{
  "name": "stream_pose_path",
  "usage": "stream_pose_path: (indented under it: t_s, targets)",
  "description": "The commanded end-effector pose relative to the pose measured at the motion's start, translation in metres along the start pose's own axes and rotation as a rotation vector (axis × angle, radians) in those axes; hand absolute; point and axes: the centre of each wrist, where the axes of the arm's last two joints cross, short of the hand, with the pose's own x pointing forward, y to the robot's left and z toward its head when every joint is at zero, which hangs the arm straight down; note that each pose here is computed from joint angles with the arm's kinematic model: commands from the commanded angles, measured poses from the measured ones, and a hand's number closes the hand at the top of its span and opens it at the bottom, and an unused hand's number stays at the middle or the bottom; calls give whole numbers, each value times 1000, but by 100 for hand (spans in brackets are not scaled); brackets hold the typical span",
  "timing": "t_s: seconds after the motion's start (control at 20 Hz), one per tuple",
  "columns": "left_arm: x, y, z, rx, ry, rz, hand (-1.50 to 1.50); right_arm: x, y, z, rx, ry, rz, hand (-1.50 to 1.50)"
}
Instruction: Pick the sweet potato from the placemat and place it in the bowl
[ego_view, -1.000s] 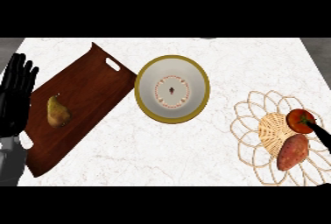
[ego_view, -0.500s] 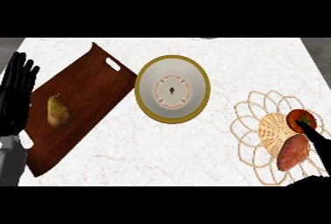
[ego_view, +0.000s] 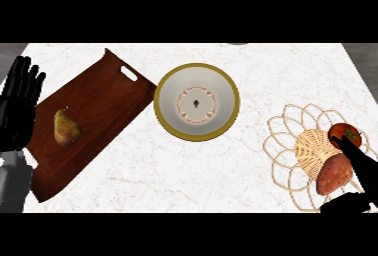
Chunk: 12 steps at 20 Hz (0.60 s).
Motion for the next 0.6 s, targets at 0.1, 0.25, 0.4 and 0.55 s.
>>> stream_pose_path:
  t_s: [0.1, 0.25, 0.4, 0.55]
  targets:
    - [1, 12, -3, -4, 5, 0, 0, -22, -3, -1, 39, 68, -9, -150]
    - [8, 11, 0, -1, 17, 9, 0, -18, 20, -7, 41, 72, 1, -150]
    - [3, -6, 2, 0, 7, -6, 0, -21, 21, -7, -6, 6, 36, 150]
    - [3, 0, 7, -1, 7, 9, 0, -30, 33, -17, -79, -33, 30, 150]
